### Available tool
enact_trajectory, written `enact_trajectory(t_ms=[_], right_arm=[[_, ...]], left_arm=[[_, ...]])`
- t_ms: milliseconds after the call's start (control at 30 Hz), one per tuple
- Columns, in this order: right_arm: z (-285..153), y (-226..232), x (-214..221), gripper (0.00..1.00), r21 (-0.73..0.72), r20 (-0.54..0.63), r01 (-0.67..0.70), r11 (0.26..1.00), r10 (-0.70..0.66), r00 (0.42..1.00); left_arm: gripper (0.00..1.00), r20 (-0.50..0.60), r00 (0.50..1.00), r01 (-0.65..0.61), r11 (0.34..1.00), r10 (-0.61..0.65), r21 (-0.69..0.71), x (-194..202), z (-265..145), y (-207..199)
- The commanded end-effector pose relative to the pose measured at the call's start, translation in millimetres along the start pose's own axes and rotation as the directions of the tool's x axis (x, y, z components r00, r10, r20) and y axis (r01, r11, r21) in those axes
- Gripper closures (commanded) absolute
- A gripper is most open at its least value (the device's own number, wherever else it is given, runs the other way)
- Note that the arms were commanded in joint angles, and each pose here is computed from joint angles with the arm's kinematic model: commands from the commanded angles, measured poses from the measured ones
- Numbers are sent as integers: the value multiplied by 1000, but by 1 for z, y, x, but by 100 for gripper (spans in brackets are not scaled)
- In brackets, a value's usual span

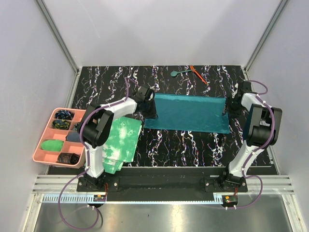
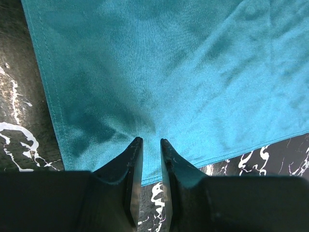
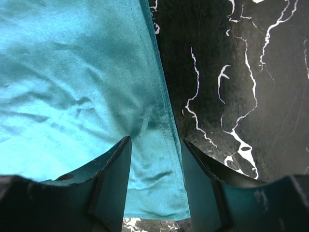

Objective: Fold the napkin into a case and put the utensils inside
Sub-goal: Pick up the rectangle-folded napkin from the center of the board.

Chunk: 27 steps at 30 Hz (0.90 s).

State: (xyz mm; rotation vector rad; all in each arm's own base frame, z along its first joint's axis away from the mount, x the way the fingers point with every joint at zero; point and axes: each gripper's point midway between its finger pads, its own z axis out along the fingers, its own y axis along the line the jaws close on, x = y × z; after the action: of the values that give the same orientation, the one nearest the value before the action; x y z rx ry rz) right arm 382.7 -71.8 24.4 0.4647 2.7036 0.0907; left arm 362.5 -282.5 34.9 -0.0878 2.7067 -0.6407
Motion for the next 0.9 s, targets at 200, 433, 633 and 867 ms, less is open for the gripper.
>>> enact_trajectory(t_ms=[200,433,633,867], right_arm=[[17,-2,-7,45,55,0,44,997,-45,999],[30,3,14,58,70,-66,68,995,-63,996],[35,7,22,71,68,-86,72,995,-66,994],[22,11,8,100,56,-39,70,996,-68,997]], left_arm=[[76,78,997,-24,994,16,104,-24,-30,-33],[75,89,996,-22,993,11,119,-26,-37,-37],[75,100,995,-18,990,5,139,-31,-43,-43],[74,97,995,-7,991,-7,136,-31,-43,-39]])
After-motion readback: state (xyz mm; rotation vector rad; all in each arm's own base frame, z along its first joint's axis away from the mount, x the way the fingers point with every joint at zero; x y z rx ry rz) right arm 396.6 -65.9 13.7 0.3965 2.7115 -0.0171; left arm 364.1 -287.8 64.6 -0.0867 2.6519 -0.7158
